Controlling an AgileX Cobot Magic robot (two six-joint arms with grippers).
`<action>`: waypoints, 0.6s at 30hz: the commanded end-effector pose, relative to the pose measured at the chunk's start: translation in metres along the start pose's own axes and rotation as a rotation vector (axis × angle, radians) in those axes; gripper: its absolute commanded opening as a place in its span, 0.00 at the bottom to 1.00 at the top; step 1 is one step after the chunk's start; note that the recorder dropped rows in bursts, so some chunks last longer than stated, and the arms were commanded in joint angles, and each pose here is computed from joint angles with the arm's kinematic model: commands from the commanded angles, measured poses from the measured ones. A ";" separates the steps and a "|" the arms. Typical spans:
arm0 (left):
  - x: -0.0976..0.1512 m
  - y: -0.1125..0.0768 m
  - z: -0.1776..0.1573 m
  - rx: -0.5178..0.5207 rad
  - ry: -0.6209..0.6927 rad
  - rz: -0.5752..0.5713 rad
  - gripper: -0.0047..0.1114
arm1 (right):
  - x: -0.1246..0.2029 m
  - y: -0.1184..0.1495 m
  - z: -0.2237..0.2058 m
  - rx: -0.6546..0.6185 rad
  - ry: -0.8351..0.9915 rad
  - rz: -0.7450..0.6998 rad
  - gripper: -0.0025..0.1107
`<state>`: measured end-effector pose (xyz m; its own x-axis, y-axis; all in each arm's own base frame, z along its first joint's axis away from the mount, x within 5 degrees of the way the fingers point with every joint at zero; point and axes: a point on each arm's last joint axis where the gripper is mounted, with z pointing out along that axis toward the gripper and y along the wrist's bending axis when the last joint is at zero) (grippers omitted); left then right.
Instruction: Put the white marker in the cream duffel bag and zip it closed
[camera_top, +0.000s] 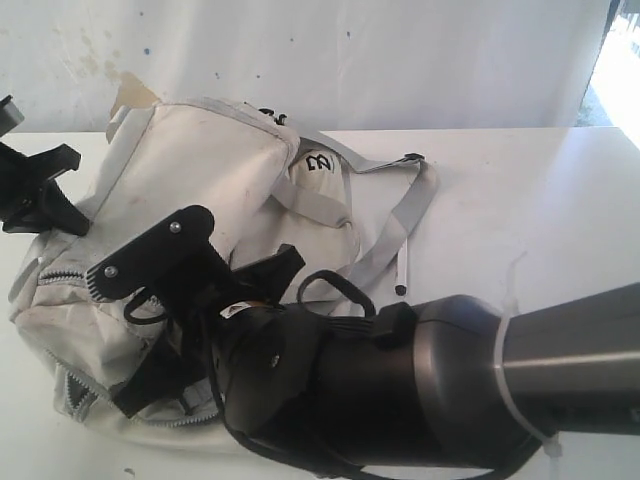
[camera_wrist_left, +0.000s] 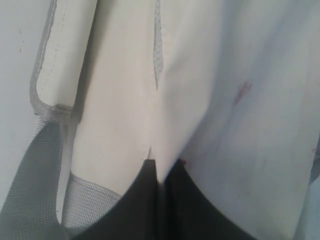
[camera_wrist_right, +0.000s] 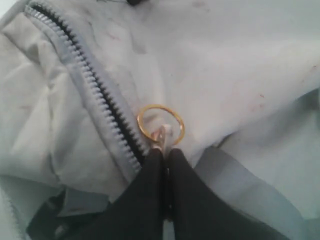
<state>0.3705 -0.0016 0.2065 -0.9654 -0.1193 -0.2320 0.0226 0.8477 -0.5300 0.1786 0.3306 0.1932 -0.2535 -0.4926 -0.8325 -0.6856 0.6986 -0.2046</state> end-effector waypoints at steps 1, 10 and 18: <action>-0.005 0.007 -0.004 -0.064 -0.061 0.018 0.04 | 0.005 -0.012 -0.004 0.120 -0.005 -0.006 0.02; -0.006 0.005 -0.006 -0.054 -0.068 0.107 0.13 | 0.005 -0.008 -0.004 0.078 -0.004 -0.025 0.02; -0.006 -0.012 -0.042 -0.143 -0.172 0.288 0.65 | 0.003 -0.005 -0.004 0.040 -0.008 -0.037 0.02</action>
<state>0.3680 0.0045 0.2262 -0.9217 0.0096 -0.3877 0.1768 0.9002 -0.3979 0.1797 0.3239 0.1908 -0.2272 -0.5126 -0.8280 -0.6525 0.7113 -0.2613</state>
